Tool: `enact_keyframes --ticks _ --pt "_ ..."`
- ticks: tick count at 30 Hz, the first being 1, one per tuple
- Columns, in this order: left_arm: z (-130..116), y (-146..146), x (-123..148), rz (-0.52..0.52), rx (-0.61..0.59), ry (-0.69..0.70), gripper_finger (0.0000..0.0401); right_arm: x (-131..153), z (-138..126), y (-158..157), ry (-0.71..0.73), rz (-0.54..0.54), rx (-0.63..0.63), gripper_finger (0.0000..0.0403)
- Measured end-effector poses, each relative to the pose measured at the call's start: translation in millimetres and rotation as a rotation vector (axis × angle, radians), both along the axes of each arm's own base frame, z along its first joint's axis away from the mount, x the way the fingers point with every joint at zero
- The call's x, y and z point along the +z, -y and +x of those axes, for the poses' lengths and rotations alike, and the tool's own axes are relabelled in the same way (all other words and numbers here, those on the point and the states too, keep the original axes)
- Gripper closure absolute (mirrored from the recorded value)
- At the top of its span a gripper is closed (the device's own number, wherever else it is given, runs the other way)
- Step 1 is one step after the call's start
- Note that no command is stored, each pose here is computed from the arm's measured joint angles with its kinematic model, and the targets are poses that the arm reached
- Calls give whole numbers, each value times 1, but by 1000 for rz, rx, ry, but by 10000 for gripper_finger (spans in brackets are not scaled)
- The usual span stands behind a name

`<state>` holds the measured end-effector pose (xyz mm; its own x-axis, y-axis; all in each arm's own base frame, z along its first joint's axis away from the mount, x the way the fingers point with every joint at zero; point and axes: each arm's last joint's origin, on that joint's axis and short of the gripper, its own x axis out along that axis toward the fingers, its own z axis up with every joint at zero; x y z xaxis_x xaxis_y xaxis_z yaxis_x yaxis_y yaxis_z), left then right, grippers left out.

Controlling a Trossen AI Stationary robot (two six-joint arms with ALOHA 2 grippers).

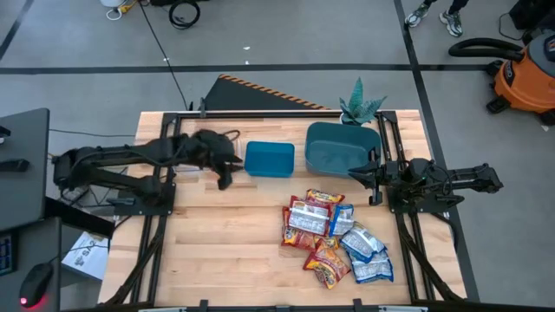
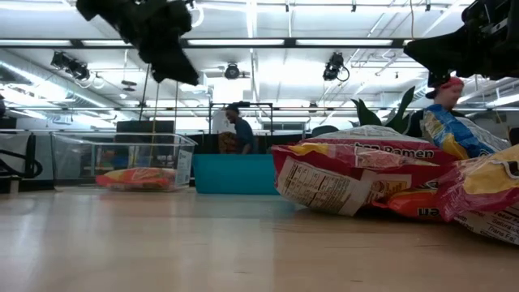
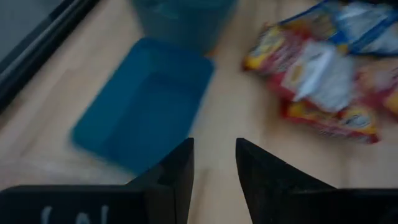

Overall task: Sort Maruchan noodles
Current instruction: Put the red noodle pack into the dark blue bin

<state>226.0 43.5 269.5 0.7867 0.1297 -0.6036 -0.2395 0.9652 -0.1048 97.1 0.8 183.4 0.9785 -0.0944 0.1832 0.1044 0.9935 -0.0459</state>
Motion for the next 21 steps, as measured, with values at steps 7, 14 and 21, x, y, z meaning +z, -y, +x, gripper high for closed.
enact_keyframes --ticks 7,14,21 --pt "39 39 -31 -12 -167 -49 276 0 0 0 1 0 0 348" --pt "72 71 -68 -14 -273 -119 276 0 0 0 1 0 0 348" --pt "112 106 -81 41 -408 -170 276 0 0 0 1 0 0 348"
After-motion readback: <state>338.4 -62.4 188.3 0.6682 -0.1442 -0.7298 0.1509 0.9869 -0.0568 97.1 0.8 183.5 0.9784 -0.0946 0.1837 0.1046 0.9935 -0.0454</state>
